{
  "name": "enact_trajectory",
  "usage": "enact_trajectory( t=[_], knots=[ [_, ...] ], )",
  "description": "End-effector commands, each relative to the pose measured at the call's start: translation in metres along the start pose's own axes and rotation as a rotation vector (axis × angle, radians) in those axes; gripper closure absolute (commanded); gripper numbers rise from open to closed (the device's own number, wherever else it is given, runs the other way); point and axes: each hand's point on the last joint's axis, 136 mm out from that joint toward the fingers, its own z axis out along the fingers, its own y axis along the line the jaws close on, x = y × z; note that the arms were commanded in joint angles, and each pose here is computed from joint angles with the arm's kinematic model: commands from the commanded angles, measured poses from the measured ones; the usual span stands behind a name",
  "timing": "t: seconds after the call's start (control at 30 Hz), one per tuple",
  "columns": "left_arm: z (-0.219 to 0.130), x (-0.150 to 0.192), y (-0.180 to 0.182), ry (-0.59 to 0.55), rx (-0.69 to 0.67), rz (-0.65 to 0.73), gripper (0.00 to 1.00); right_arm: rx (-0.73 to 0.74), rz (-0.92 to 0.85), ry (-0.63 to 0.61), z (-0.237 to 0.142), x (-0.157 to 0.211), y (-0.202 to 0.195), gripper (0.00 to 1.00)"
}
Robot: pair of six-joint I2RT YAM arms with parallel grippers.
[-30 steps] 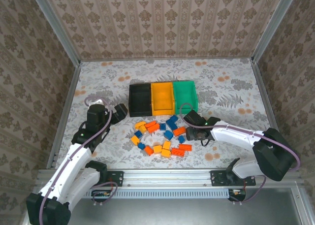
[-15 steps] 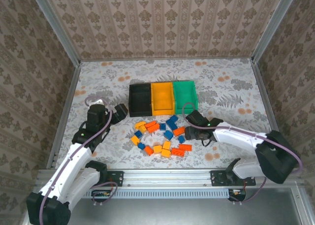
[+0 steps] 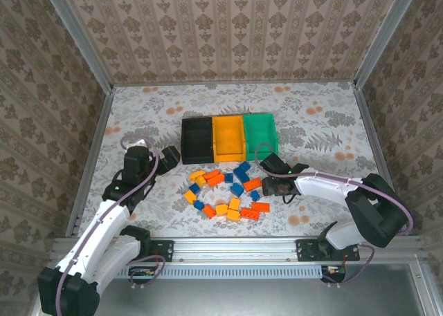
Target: Sort the legos into containers by color
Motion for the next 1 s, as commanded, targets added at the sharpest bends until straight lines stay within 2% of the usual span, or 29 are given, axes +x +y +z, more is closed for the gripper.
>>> enact_trajectory(
  t=[0.0,0.2,0.37,0.53,0.7,0.8,0.97],
  knots=[
    [0.003,0.003,0.001,0.005,0.002,0.001,0.00,-0.010,0.020,-0.006,0.002,-0.009,0.004,0.41],
    [0.004,0.003,0.000,0.007,0.006,0.004,0.00,-0.049,0.017,-0.027,-0.005,-0.015,0.011,0.67],
    [0.002,-0.001,-0.005,0.003,0.016,0.011,0.00,-0.121,-0.007,-0.122,-0.045,-0.045,0.023,0.80],
    [0.004,0.005,-0.004,0.032,0.001,0.020,0.00,-0.160,0.019,-0.242,-0.075,-0.106,0.041,0.80],
    [0.007,0.026,0.010,0.140,-0.079,0.020,0.01,-0.095,0.083,-0.250,-0.043,-0.158,0.042,0.79],
    [0.009,0.036,0.011,0.176,-0.071,0.025,0.05,-0.055,0.098,-0.256,-0.027,-0.181,0.041,0.78],
    [0.011,0.048,0.012,0.205,-0.065,0.042,0.07,-0.008,0.119,-0.230,-0.006,-0.200,0.035,0.71]
  ],
)
